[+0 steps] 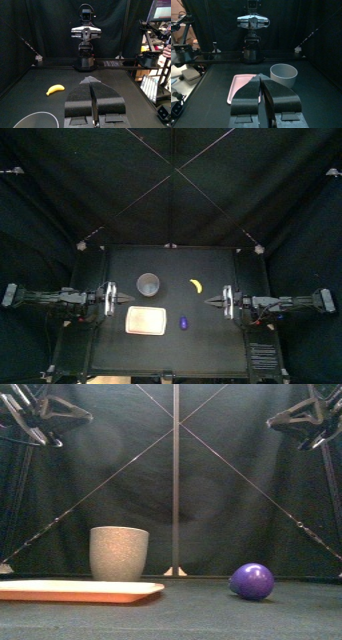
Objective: Pick the eggplant then place it on the pink plate
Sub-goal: Pick the eggplant
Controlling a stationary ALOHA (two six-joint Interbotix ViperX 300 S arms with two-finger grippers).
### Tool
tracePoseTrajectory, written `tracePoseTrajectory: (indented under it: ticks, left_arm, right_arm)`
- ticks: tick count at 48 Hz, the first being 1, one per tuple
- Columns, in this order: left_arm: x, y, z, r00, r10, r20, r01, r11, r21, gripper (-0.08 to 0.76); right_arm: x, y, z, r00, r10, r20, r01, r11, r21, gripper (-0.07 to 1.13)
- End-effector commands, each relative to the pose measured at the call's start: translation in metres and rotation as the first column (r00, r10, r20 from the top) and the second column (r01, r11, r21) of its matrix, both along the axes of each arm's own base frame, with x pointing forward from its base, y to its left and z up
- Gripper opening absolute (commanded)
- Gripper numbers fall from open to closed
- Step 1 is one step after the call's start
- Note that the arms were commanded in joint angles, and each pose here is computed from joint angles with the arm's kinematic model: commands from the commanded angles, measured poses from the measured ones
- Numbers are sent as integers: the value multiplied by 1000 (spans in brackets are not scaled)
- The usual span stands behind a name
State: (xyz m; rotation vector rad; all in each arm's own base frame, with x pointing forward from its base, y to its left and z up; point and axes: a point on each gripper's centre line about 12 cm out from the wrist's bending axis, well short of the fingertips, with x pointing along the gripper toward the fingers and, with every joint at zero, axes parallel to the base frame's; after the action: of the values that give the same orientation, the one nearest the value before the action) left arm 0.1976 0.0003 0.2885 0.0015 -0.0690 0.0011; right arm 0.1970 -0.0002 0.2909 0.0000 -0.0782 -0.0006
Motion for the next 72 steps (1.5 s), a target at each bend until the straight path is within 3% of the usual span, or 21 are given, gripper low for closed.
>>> tracePoseTrajectory:
  ticks: [1,4,13,25,29,42,48,60,72]
  left_arm:
    - [1,4,-1,1000,22,-3,-22,1000,2,-1]
    - [1,5,0,1000,25,0,-25,1000,2,-39]
    - [0,5,-2,1000,28,-5,-28,1000,3,-37]
    - [-1,5,-4,1000,28,-9,-28,1000,3,-35]
    - [-1,6,-4,1000,29,-9,-29,1000,3,-35]
    - [-1,6,-4,1000,31,-6,-31,1000,3,-35]
    - [-1,6,-4,999,32,-8,-32,999,3,-35]
    - [-1,6,-5,999,33,-12,-33,999,2,-35]
    - [-1,6,-5,999,33,-12,-33,999,2,-35]
  right_arm:
    - [8,0,-10,999,1,-46,0,1000,20,50]
    - [12,1,-25,994,3,-107,3,999,54,19]
    - [33,11,-75,947,47,-319,12,984,180,21]
    - [81,38,-91,892,126,-434,-61,985,161,44]
    - [96,46,-96,873,139,-468,-68,984,167,135]
    - [116,49,-134,742,126,-658,63,965,256,829]
    - [124,50,-146,706,124,-697,105,955,276,1068]
    - [148,51,-157,675,119,-728,142,948,286,1035]
    - [160,44,-173,597,117,-794,195,939,284,1035]
